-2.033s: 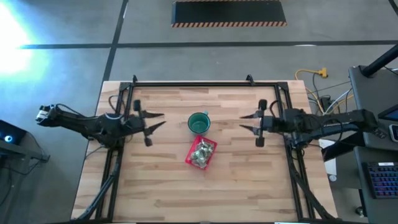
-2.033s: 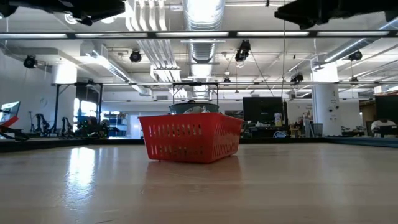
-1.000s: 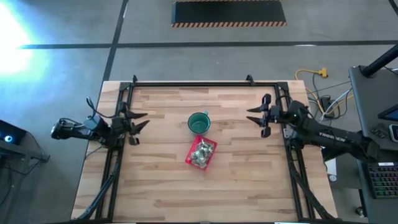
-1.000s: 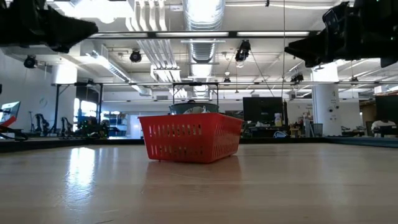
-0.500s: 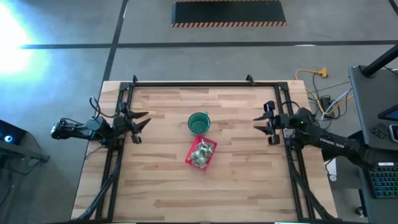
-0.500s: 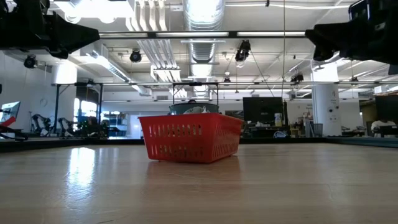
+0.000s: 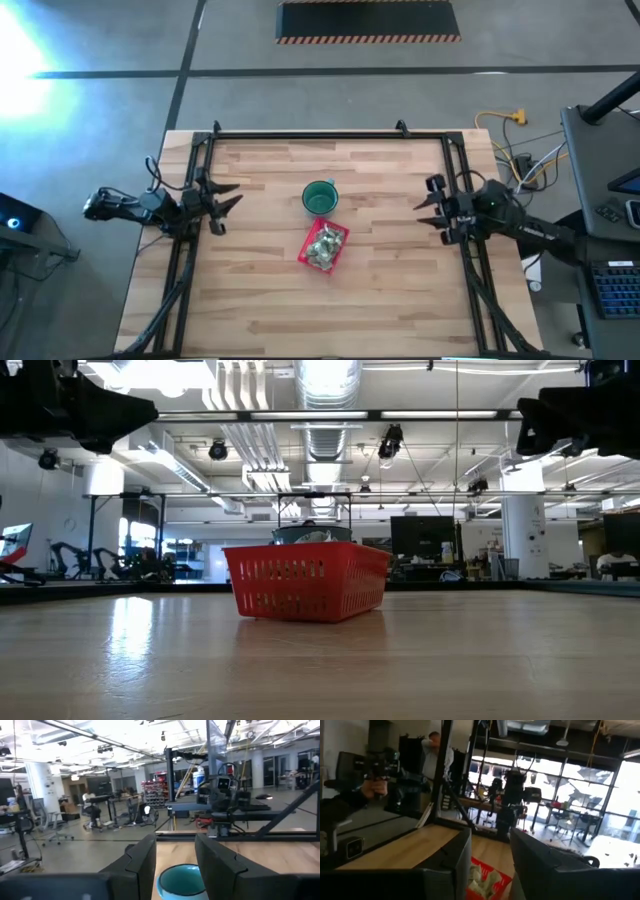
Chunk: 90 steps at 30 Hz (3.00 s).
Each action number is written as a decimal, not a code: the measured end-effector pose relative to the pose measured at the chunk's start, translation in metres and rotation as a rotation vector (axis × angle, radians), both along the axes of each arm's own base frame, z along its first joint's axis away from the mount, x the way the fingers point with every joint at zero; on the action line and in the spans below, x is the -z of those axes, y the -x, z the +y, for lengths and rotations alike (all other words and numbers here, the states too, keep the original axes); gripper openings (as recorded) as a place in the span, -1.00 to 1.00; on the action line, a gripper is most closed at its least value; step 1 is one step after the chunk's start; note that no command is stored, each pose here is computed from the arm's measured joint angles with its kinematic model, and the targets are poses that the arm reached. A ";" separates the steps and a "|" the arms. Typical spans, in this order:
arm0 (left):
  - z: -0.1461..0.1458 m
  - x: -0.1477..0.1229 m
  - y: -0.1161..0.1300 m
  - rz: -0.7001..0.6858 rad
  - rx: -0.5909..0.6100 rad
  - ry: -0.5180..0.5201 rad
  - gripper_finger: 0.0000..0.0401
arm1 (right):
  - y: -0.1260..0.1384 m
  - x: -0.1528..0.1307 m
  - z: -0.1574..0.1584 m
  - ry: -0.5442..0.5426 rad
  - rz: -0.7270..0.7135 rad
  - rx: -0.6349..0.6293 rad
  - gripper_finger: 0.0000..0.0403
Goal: Pick and place items into bin
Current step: Return to Home Position
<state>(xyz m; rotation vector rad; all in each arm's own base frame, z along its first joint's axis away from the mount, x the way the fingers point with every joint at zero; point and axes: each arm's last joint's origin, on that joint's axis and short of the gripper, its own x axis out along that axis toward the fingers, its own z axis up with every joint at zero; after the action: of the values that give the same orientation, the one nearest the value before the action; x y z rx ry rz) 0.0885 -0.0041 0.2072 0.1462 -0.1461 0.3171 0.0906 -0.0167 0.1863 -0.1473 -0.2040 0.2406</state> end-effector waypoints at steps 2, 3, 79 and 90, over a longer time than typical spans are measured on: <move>-0.001 0.000 0.000 -0.001 0.012 -0.001 -0.40 | -0.002 0.002 0.003 -0.005 0.019 -0.006 -0.37; -0.001 0.000 0.000 -0.006 0.025 -0.002 -0.40 | -0.003 0.002 0.005 -0.003 0.017 -0.014 -0.37; 0.005 0.039 -0.012 0.165 -0.034 -0.034 -0.40 | -0.011 0.024 0.017 -0.019 0.239 0.234 -0.37; 0.005 0.039 -0.012 0.165 -0.034 -0.036 -0.40 | -0.011 0.024 0.017 -0.017 0.240 0.233 -0.37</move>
<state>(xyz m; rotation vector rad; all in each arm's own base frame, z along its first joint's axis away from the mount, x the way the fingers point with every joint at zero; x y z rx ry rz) 0.1000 0.0010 0.1681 0.2098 0.0143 0.3352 0.1013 0.0004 0.1620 -0.1223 0.0504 0.0234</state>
